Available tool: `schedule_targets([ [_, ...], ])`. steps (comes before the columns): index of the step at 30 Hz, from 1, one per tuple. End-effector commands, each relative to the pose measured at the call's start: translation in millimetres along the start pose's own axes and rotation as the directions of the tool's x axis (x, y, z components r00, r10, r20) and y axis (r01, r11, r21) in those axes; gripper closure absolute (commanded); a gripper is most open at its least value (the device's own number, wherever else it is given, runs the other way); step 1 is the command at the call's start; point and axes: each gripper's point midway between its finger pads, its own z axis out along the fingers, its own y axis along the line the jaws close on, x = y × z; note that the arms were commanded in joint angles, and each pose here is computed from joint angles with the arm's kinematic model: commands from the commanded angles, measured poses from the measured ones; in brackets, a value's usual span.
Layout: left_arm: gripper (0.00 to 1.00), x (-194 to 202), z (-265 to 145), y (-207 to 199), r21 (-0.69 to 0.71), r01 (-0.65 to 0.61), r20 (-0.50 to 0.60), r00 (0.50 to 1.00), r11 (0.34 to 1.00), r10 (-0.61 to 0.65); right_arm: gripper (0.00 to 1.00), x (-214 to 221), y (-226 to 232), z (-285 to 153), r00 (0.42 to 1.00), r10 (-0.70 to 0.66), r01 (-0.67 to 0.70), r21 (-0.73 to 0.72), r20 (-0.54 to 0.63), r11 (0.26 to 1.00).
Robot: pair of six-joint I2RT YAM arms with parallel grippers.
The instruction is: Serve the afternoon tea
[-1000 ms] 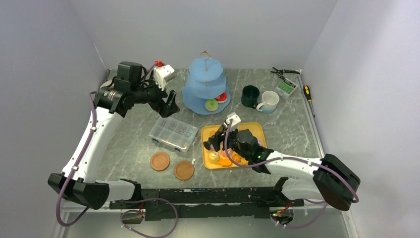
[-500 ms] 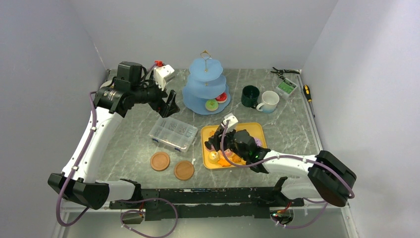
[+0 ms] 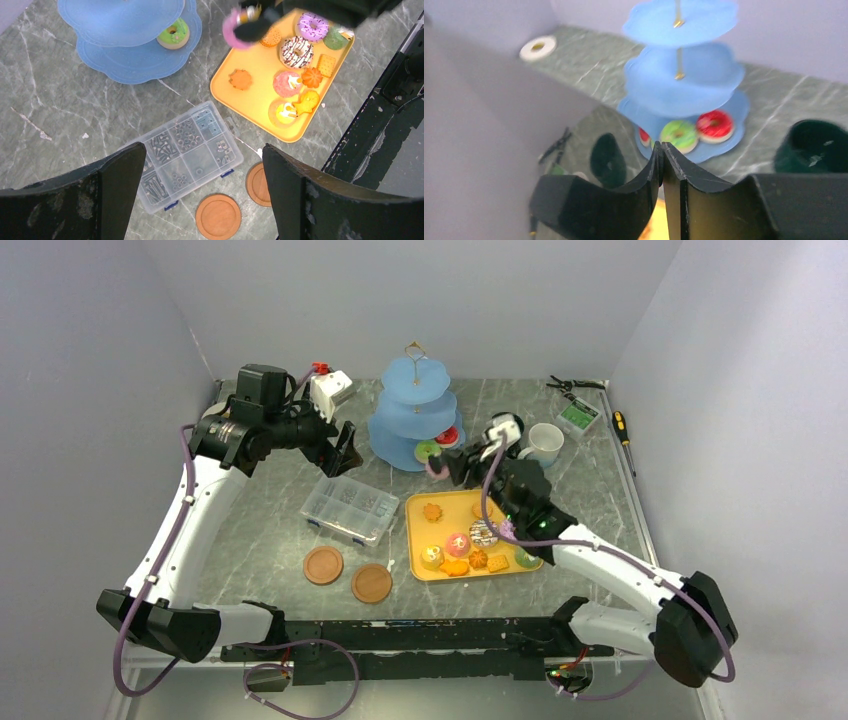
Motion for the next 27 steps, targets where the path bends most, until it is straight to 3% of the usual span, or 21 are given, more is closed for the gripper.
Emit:
schedule_targets([
  [1,0.08,-18.8,-14.1,-3.7,-0.016,-0.031,0.064,0.997,0.999,0.032,0.64,-61.7,-27.5,15.2,0.99,-0.033,0.028,0.037,0.137,0.999],
  [8,0.08,-19.6,-15.2,-4.5,-0.015,-0.033,0.066,0.997,0.999,0.034,0.65,-88.8,-79.2,47.3,0.979,-0.038,0.015,0.119,0.198,0.993],
  [27,0.08,-17.5,-10.1,-0.4,-0.015,-0.044,0.053,0.998,0.999,0.044,0.65,-80.2,-111.6,138.0,0.977,-0.029,0.011,0.09,0.21,0.996],
])
